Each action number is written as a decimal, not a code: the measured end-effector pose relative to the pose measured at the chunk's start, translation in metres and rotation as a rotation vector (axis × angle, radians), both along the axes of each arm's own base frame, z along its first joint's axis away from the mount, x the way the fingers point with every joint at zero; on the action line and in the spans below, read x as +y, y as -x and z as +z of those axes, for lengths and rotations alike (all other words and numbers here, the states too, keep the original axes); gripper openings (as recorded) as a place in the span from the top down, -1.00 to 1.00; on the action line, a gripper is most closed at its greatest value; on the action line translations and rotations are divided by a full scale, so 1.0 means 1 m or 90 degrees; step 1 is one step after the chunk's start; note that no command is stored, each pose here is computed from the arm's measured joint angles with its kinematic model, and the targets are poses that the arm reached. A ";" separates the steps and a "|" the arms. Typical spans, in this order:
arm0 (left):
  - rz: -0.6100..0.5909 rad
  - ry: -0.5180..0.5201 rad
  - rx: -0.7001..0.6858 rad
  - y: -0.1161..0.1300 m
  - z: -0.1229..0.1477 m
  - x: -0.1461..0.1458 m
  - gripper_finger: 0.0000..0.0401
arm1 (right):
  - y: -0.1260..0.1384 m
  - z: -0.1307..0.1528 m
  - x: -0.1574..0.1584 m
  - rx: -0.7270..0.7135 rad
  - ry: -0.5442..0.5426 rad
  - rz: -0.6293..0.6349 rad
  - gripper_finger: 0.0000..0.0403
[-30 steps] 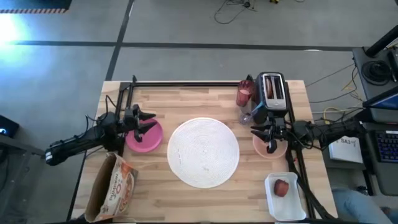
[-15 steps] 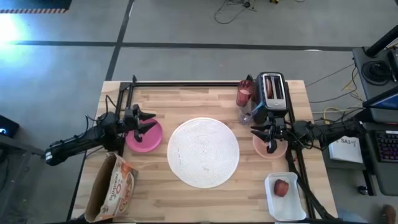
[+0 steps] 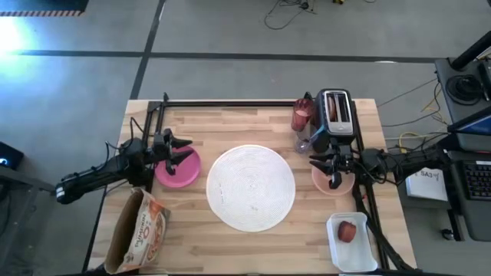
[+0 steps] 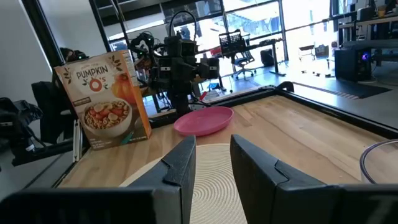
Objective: Arrange a breakfast setting
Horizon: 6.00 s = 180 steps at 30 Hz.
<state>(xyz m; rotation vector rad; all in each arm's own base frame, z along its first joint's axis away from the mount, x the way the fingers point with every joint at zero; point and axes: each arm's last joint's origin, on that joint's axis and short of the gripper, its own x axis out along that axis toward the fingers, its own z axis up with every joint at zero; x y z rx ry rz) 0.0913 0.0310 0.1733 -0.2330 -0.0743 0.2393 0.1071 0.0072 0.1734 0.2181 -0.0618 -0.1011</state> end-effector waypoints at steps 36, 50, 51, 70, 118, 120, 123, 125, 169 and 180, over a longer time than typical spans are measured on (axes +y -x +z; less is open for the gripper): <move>0.000 0.000 0.000 0.000 0.000 0.000 0.05 | 0.000 0.000 0.000 0.000 0.000 0.000 0.55; 0.000 0.000 0.000 0.000 0.000 0.000 0.05 | 0.000 0.000 0.000 0.000 0.000 0.000 0.55; 0.000 0.000 0.000 0.000 0.000 0.000 0.05 | 0.000 0.000 0.000 0.000 0.000 0.000 0.55; 0.000 0.000 0.000 0.000 0.000 0.000 0.05 | 0.000 0.000 0.000 0.000 0.000 0.000 0.55; 0.001 -0.018 -0.001 0.000 0.001 0.000 0.05 | 0.000 0.000 0.000 0.000 0.000 0.000 0.55; 0.001 -0.021 -0.003 0.000 0.001 0.000 0.05 | 0.000 0.000 0.000 0.000 0.000 0.000 0.55; -0.005 -0.054 -0.006 0.000 0.003 0.000 0.05 | 0.000 0.000 0.000 0.000 0.000 0.000 0.55; -0.027 -0.065 -0.012 0.000 0.004 -0.001 0.05 | 0.000 0.000 0.000 0.000 0.000 0.000 0.55; -0.074 -0.002 -0.159 0.005 0.082 -0.005 0.05 | 0.000 0.000 0.000 0.000 0.000 0.000 0.55; -0.196 -0.090 -0.015 0.010 0.100 -0.013 0.05 | 0.000 0.000 0.000 0.000 0.000 0.000 0.55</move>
